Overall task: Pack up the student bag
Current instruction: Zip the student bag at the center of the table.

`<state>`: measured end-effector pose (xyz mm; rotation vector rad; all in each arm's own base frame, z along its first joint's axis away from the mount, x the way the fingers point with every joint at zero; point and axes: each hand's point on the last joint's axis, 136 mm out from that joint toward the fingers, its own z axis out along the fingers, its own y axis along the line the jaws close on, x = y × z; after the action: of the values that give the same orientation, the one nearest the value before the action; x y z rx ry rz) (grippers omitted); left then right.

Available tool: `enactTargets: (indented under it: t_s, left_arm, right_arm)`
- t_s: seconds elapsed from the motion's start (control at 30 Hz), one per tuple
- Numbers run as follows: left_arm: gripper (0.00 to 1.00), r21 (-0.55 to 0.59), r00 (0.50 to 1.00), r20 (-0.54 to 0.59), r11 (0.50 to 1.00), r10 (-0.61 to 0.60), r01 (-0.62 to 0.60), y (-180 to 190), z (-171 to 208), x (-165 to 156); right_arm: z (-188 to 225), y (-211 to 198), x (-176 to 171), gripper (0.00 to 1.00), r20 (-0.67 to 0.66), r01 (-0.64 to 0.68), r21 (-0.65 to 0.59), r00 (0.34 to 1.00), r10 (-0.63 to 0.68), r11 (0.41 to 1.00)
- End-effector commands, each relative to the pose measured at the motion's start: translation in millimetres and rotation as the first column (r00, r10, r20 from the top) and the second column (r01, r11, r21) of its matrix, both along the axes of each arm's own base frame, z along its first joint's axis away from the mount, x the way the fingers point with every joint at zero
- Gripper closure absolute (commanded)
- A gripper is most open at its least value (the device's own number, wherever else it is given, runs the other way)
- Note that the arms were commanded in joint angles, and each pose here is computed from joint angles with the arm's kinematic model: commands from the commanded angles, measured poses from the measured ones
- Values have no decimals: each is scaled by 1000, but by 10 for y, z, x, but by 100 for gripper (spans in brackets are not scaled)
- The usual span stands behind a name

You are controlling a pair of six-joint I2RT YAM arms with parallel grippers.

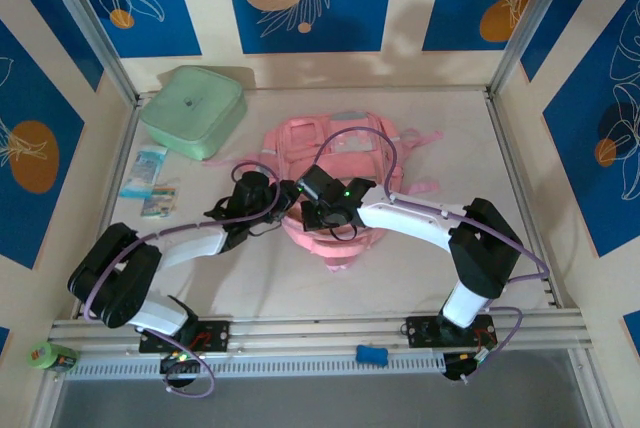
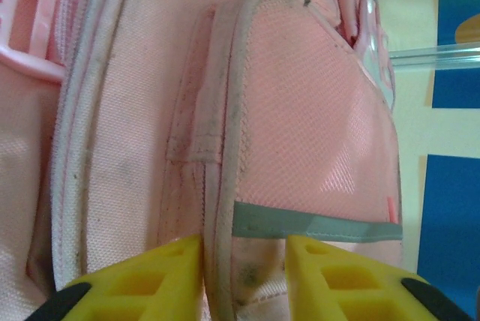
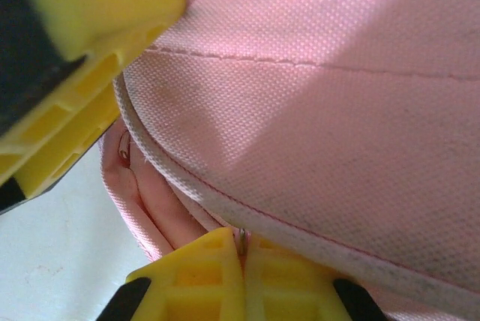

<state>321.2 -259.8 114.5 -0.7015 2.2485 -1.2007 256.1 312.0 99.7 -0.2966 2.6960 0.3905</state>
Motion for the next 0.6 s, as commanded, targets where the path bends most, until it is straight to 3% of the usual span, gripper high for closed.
enactTargets:
  t_s: [0.0, 0.2, 0.57]
  left_arm:
    - [77, -16, 998, 68, 1000, 7, -6, -71, 173, 108]
    - [100, 62, 997, 72, 998, 13, -18, 34, 64, 137]
    - [100, 207, 999, 46, 978, 5, -14, 548, -96, 249]
  right_arm:
    - [72, 9, -18, 100, 1, 6, -16, 1000, -6, 1000]
    - [67, -133, -61, 100, -5, 28, -72, 1000, -28, 997]
    - [86, -872, -194, 100, 26, 75, -236, 997, -71, 969]
